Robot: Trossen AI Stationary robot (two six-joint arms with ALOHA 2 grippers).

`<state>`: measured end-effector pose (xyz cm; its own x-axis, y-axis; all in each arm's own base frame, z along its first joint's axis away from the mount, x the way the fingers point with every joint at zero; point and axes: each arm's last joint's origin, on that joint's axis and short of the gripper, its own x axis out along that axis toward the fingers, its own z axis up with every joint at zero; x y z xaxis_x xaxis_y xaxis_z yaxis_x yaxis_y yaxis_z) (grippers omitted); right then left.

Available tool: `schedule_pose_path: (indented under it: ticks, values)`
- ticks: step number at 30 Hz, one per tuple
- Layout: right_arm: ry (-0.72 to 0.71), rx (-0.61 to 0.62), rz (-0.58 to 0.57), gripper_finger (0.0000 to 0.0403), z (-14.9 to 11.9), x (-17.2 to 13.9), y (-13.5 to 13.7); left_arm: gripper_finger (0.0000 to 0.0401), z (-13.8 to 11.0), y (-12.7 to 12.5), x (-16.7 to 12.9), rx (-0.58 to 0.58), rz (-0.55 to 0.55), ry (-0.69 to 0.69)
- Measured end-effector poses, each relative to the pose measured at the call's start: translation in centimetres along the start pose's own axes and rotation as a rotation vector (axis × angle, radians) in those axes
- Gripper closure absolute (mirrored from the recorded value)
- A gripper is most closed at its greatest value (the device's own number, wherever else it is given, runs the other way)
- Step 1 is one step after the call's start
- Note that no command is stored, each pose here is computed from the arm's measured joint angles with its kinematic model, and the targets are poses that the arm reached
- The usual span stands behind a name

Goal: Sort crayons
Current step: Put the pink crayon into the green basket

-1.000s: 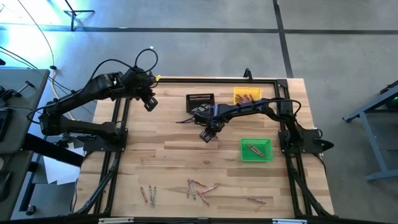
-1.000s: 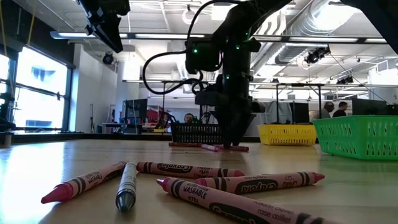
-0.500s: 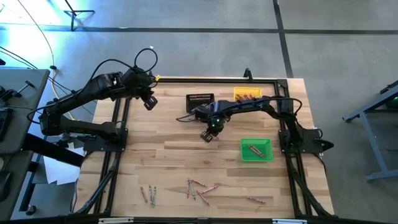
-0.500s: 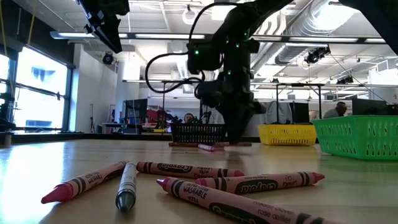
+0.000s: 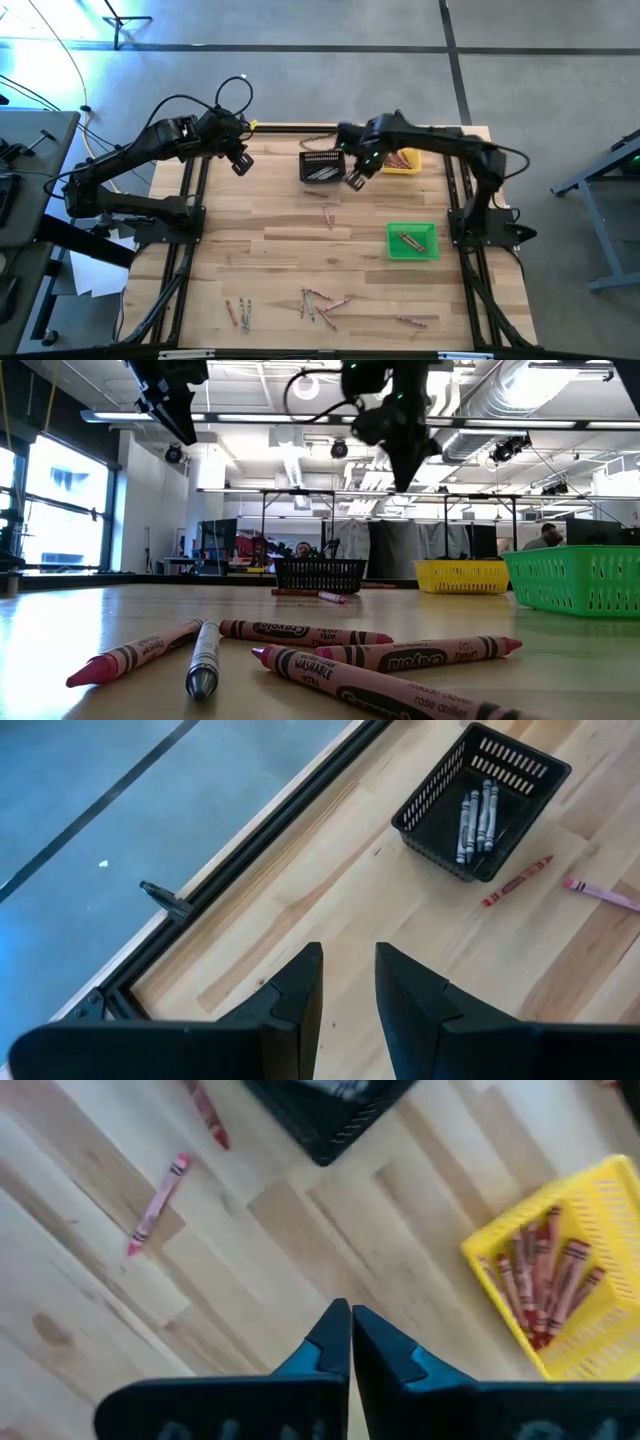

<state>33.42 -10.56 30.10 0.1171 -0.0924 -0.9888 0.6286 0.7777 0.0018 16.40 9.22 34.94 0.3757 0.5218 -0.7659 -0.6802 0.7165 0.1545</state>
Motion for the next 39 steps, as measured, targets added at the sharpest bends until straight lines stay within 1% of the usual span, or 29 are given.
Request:
schedule_pose_path:
  ticks: [3, 6, 8, 12, 15, 18, 20, 23, 25, 31, 36, 39]
  values:
    - [-0.034, 0.052, 0.006, 0.0403, -0.3, -1.2, -2.1, 0.0321, 0.1, 0.0, 0.0, 0.002, 0.000, -0.009]
    - [-0.072, 0.081, 0.007, 0.0403, 0.1, -1.6, -3.8, 0.0321, 0.2, 0.0, 0.0, 0.003, 0.003, -0.015]
    - [-0.094, 0.077, 0.016, 0.0403, 0.5, -1.6, -4.6, 0.0321, 0.2, 0.1, 0.0, -0.004, 0.010, -0.021]
    - [-0.056, 0.043, 0.048, 0.0403, 1.5, 0.0, -5.5, 0.0321, 0.4, 0.4, 0.1, -0.043, 0.020, -0.033]
    - [0.007, 0.004, 0.094, 0.0402, 2.2, 1.9, -5.3, 0.0321, 0.3, 0.6, 0.2, -0.083, 0.027, -0.024]
    - [0.070, -0.038, 0.167, 0.0402, 2.8, 4.1, -3.9, 0.0321, 0.2, 0.8, 0.2, -0.117, 0.031, -0.013]
    - [0.078, -0.077, 0.214, 0.0402, 3.1, 5.2, -2.6, 0.0321, 0.1, 0.8, 0.2, -0.129, 0.035, 0.003]
    - [0.045, -0.110, 0.261, 0.0402, 3.7, 6.5, -0.6, 0.0321, -0.2, 0.9, 0.2, -0.106, 0.040, 0.034]
    - [0.041, -0.098, 0.292, 0.0402, 3.8, 7.2, 0.7, 0.0321, -0.5, 0.9, 0.2, -0.080, 0.043, 0.059]
    - [0.078, -0.089, 0.305, 0.0402, 2.9, 8.1, 4.1, 0.0321, -1.2, 1.0, 0.1, 0.002, 0.051, 0.129]
    - [0.074, -0.104, 0.305, 0.0402, 2.0, 8.6, 7.0, 0.0321, -1.2, 1.0, 0.1, 0.026, 0.051, 0.132]
    - [0.049, -0.119, 0.306, 0.0401, 1.7, 8.5, 8.1, 0.0321, -1.2, 1.0, 0.1, 0.062, 0.048, 0.133]
